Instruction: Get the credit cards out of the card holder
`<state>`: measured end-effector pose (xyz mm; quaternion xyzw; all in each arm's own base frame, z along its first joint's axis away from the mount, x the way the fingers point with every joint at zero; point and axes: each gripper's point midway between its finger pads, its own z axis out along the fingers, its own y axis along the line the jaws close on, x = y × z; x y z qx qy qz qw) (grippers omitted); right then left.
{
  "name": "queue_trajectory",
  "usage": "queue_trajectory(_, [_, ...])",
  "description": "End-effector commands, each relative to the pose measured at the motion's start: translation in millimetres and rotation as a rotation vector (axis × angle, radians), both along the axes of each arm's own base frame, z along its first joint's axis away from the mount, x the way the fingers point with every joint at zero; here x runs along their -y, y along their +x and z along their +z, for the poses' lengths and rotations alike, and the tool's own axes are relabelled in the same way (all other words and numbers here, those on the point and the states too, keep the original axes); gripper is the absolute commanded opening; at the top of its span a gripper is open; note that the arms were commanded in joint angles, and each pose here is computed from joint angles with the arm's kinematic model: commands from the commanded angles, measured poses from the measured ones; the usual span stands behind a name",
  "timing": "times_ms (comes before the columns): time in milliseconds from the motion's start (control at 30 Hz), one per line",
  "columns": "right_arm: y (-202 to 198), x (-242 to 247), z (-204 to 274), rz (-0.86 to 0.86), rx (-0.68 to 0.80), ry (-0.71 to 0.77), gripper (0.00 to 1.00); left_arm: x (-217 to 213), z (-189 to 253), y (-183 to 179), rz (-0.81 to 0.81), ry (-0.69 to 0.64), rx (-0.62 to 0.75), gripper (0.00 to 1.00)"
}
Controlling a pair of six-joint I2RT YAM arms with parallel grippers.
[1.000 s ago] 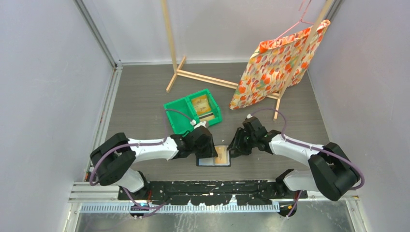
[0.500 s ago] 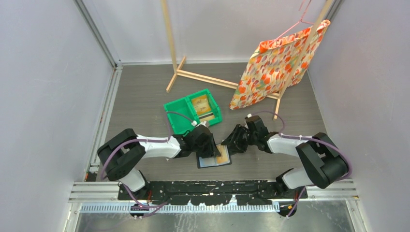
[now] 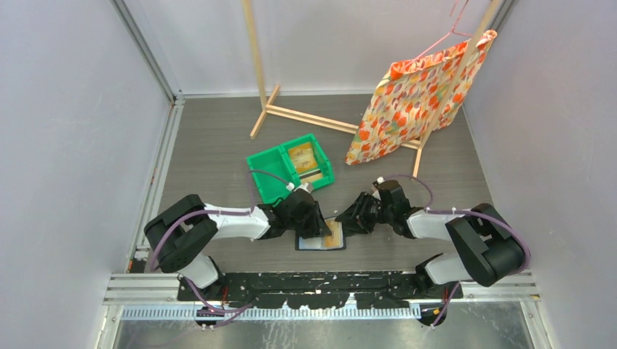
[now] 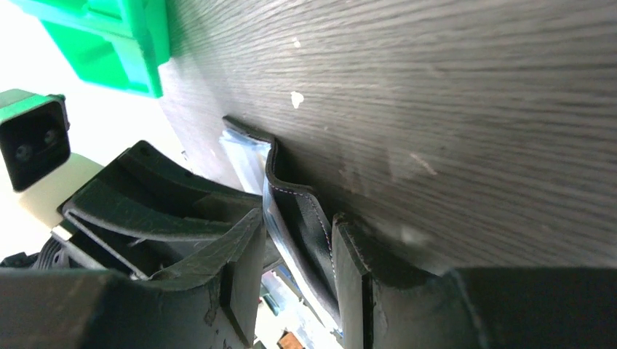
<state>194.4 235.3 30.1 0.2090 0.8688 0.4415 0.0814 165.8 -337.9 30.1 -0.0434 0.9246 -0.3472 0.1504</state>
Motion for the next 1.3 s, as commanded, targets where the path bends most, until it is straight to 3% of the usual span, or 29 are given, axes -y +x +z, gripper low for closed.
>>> queue_trajectory(0, [-12, -15, 35, 0.113, 0.048, 0.11, 0.43, -5, -12, 1, 0.01, 0.026, -0.009, 0.31])
queue_trajectory(333, [-16, -8, 29, 0.084, 0.063, 0.088, 0.41, 0, -10, 1, 0.0, 0.005, -0.006, 0.3])
queue_trajectory(633, [-15, -17, 23, 0.139, 0.071, 0.128, 0.21, 3, -7, 1, -0.005, -0.015, -0.004, 0.3])
queue_trajectory(800, [-15, -16, 13, 0.143, 0.056, 0.103, 0.33, 3, -6, 1, -0.009, -0.013, 0.0, 0.3])
queue_trajectory(867, [-15, -15, 10, 0.147, 0.049, 0.095, 0.33, 3, -5, 1, -0.009, -0.016, 0.001, 0.3])
queue_trajectory(1133, [-14, -16, 5, 0.155, 0.047, 0.087, 0.07, 3, 8, 2, -0.011, -0.041, 0.018, 0.3])
queue_trajectory(1267, [-12, -18, 9, 0.163, 0.062, 0.099, 0.01, -4, 23, 1, -0.022, -0.052, 0.025, 0.32])
